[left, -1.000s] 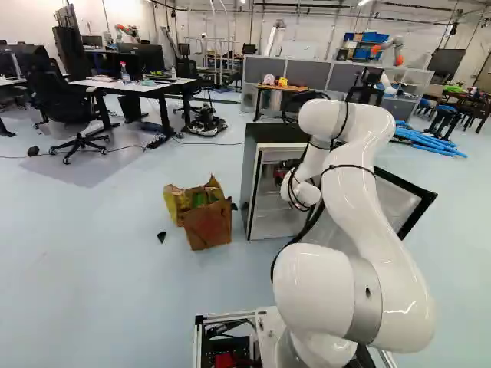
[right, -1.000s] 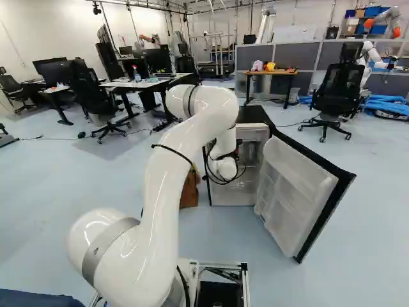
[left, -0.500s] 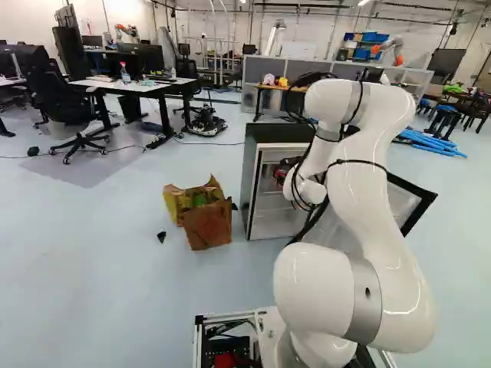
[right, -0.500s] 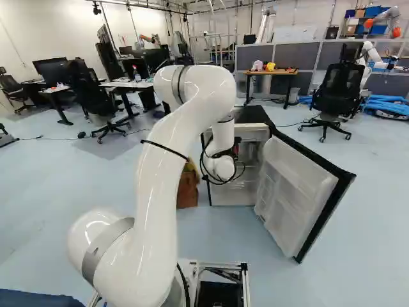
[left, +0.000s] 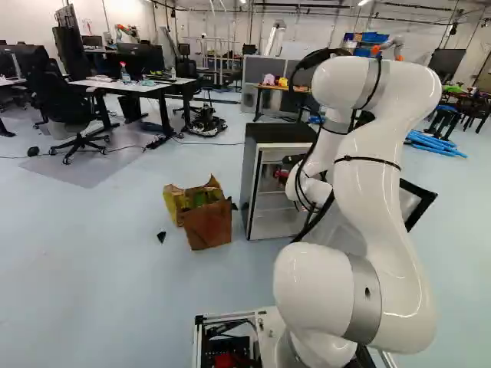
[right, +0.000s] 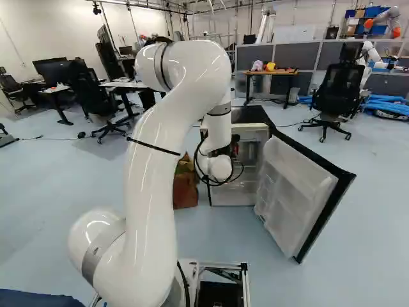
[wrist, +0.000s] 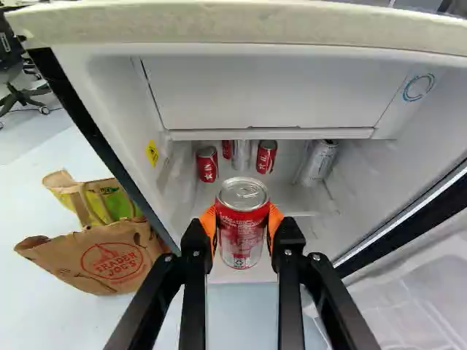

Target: Grab a drink from the fridge

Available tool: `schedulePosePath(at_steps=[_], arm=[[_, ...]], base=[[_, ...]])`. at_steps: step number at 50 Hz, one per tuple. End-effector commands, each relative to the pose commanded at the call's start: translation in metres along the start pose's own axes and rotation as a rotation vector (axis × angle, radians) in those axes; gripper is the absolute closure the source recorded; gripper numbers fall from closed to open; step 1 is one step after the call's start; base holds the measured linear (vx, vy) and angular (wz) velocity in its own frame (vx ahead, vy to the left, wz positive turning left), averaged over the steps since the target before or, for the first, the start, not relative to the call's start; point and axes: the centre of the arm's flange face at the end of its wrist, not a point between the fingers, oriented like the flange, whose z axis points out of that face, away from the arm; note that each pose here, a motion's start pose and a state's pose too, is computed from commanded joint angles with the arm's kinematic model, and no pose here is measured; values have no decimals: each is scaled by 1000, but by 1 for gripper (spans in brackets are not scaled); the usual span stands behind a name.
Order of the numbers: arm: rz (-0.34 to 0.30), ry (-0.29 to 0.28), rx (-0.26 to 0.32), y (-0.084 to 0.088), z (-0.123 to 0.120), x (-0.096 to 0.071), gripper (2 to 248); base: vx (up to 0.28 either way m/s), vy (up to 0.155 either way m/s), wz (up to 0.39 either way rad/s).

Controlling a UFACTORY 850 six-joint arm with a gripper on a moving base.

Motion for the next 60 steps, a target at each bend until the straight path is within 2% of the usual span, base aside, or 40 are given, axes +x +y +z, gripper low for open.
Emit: schedulePosePath(at_steps=[29,60], arm=[[9,1,-18,-13,-71,13,158],[-11,56,-35,-15,-92,42,158]], base=[[0,0,0],[0,0,0]])
